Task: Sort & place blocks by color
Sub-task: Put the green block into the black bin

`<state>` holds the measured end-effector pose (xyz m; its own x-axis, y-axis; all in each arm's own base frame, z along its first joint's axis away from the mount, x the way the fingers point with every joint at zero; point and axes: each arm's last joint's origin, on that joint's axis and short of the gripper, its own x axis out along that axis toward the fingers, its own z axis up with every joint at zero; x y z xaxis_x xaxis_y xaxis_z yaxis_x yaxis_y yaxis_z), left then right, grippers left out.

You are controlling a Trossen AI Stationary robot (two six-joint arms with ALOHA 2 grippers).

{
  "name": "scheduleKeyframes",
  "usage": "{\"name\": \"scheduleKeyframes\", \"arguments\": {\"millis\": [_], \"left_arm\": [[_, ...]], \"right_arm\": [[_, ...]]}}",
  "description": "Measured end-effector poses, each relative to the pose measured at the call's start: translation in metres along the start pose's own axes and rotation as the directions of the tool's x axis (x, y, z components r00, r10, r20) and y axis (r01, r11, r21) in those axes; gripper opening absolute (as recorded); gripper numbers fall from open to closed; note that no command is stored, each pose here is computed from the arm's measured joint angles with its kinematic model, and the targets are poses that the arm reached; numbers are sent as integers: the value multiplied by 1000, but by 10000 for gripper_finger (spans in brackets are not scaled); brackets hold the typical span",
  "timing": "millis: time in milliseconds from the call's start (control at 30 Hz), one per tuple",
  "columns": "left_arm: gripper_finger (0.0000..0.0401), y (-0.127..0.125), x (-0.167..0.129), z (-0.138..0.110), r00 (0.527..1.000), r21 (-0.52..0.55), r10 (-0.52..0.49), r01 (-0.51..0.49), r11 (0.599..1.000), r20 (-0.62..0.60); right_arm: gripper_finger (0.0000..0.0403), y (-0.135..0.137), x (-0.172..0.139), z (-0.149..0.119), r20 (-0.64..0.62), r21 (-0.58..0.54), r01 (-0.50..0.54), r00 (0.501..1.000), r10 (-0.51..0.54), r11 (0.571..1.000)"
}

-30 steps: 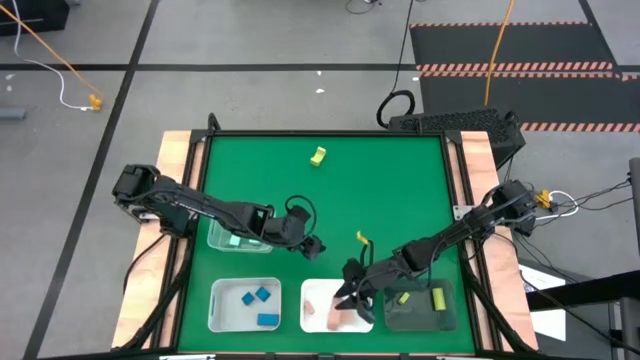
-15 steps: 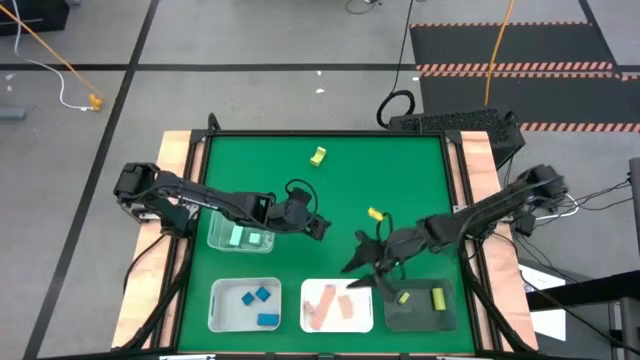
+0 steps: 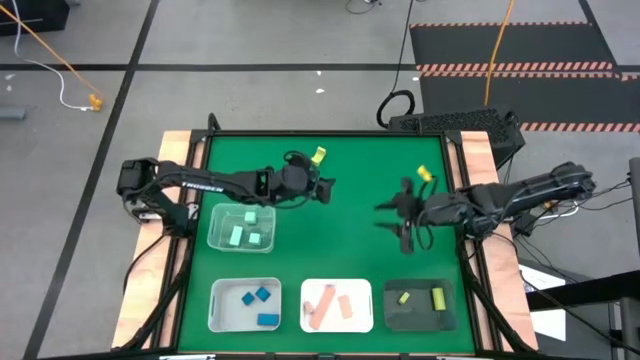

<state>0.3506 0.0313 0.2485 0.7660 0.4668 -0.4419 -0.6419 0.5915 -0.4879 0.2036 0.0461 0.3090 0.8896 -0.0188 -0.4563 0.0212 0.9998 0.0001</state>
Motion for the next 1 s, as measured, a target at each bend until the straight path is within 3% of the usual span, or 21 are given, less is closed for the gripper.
{"name": "scheduleKeyframes", "arguments": {"millis": [133,267,367,800,1000], "left_arm": [[312,11,9,6,1000,62,31,-31,998,-4],[312,23,18,11,995,125,102,-104,987,21],[312,38,28,14,987,170,163,-162,972,11],[312,105,84,14,947,158,312,-297,942,-81],[312,125,97,14,945,126,299,-283,951,-133]], "right_arm": [[176,-17,-12,-1,12,55,260,965,-261,964],[175,-35,-21,-2,14,80,483,874,-485,872],[176,-48,-24,-1,9,109,585,808,-589,804],[176,-107,-17,-9,-138,154,788,614,-777,596],[176,-121,-17,-12,-177,150,825,565,-806,545]]}}
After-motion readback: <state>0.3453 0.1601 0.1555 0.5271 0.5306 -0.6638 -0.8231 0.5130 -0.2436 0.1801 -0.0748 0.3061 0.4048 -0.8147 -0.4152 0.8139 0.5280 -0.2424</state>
